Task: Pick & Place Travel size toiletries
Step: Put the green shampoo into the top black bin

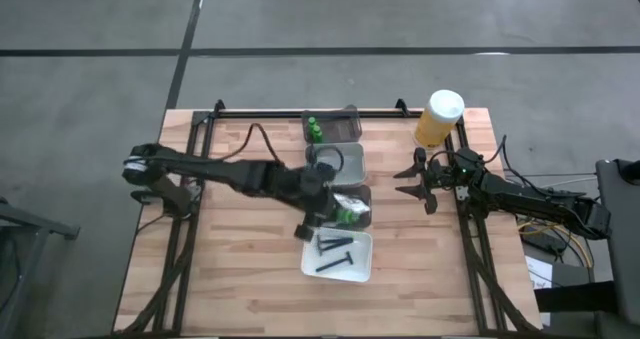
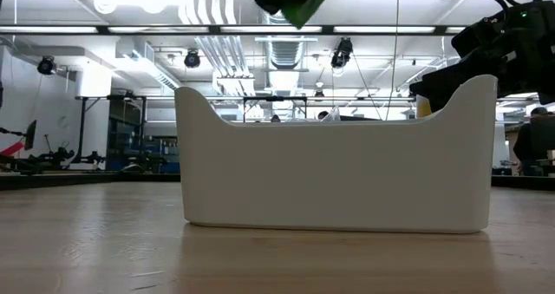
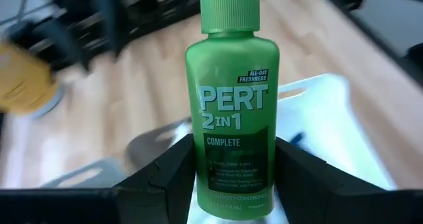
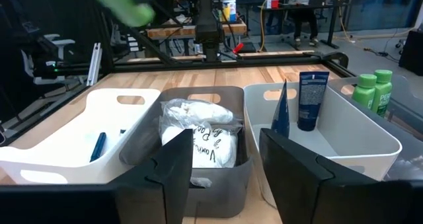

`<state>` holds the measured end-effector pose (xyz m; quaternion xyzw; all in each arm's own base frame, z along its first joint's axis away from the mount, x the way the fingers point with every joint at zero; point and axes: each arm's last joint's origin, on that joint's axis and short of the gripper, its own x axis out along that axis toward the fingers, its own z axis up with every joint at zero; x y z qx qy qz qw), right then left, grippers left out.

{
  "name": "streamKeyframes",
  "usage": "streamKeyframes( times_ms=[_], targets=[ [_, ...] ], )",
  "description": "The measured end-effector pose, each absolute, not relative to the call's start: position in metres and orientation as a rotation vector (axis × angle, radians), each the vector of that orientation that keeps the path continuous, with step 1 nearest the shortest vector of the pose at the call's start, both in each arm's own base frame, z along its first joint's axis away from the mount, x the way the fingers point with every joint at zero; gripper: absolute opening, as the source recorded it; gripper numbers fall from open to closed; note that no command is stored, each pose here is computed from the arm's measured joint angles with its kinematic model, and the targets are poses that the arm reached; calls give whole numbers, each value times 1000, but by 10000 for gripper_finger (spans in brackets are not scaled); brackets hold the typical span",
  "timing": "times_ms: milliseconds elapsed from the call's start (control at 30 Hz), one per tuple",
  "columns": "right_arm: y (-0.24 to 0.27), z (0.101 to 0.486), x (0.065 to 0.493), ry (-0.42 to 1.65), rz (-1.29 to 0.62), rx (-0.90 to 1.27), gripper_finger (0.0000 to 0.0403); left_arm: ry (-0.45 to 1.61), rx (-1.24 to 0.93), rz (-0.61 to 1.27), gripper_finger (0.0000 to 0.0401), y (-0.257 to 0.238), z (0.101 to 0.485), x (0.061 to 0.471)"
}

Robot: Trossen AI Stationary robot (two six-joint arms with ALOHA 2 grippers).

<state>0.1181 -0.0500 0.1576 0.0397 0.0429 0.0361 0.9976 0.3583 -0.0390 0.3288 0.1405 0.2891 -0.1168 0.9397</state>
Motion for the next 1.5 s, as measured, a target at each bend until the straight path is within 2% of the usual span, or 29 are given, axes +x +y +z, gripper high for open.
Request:
streamKeyframes(
  times_ms=[267,400,467,833,1033,1500],
  targets=[
    [-50,158,118,85,72,74,188,651,253,-138,185,1,319,352],
    [-50,158,118,69,76,-166,194,658,241,-115,185,12,307,352],
    [-51,160,118,56,54,-201,197,648,234,-103,185,15,303,352],
    [-53,159,118,72,-10,-26,190,663,196,-58,186,29,302,349],
    [-52,153,118,129,-8,3,173,687,202,-5,186,32,305,343],
    [-52,154,118,121,-6,-9,135,672,184,41,186,43,307,342]
  ],
)
